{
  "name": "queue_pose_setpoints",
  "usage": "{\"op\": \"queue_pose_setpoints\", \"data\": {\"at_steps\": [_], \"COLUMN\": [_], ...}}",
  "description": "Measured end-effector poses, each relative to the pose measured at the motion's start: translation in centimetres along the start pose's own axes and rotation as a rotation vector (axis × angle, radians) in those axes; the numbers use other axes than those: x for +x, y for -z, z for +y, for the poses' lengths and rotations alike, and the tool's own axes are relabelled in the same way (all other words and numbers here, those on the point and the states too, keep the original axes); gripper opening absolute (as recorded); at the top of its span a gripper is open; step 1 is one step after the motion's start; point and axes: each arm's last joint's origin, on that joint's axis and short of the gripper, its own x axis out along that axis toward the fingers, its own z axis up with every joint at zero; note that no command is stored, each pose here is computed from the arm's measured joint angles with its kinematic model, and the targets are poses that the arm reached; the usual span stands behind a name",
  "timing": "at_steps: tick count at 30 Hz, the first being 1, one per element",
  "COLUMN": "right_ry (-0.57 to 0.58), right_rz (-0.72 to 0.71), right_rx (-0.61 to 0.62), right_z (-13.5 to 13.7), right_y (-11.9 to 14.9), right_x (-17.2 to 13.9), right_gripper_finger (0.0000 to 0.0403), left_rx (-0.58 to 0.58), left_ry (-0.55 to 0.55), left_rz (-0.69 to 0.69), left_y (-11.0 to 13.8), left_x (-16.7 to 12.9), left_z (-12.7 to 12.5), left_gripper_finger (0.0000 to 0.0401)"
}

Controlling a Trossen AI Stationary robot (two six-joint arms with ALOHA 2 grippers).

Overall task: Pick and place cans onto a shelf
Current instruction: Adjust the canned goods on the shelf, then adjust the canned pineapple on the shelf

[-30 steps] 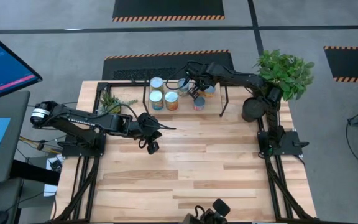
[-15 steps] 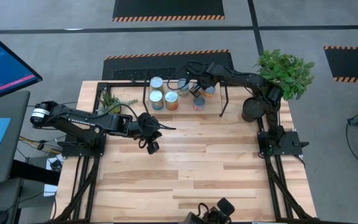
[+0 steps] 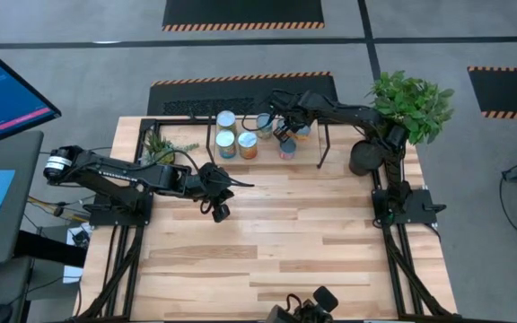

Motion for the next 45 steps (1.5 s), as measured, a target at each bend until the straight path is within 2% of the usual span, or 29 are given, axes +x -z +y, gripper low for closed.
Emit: {"op": "queue_pose_setpoints", "data": {"at_steps": [16, 22, 26, 33, 39, 45], "right_ry": [-0.028, 0.015, 0.024, -0.051, -0.198, -0.351], "right_rz": [-0.017, -0.044, -0.107, -0.243, -0.363, -0.473], "right_rx": [0.006, 0.013, 0.020, 0.062, 0.145, 0.145], "right_z": [0.1, -0.1, -0.3, 0.2, 2.1, 4.7], "right_y": [-0.2, -0.1, 0.0, 1.6, 4.7, 8.9], "right_x": [0.0, -1.1, -3.6, -10.2, -17.0, -22.9], "right_gripper_finger": [0.0026, 0.0026, 0.0026, 0.0026, 0.0026, 0.0026], "left_rx": [0.000, 0.001, 0.002, 0.006, 0.006, 0.005], "left_ry": [0.008, 0.008, 0.008, 0.008, 0.008, 0.009], "left_rz": [0.003, 0.003, 0.003, 0.003, 0.003, 0.000], "left_y": [0.0, 0.0, 0.0, 0.0, 0.0, 0.0], "left_x": [0.0, 0.0, 0.0, 0.0, 0.0, 0.0], "left_z": [0.0, 0.0, 0.0, 0.0, 0.0, 0.0], "left_gripper_finger": [0.0015, 0.0015, 0.0015, 0.0015, 0.0015, 0.0015]}}
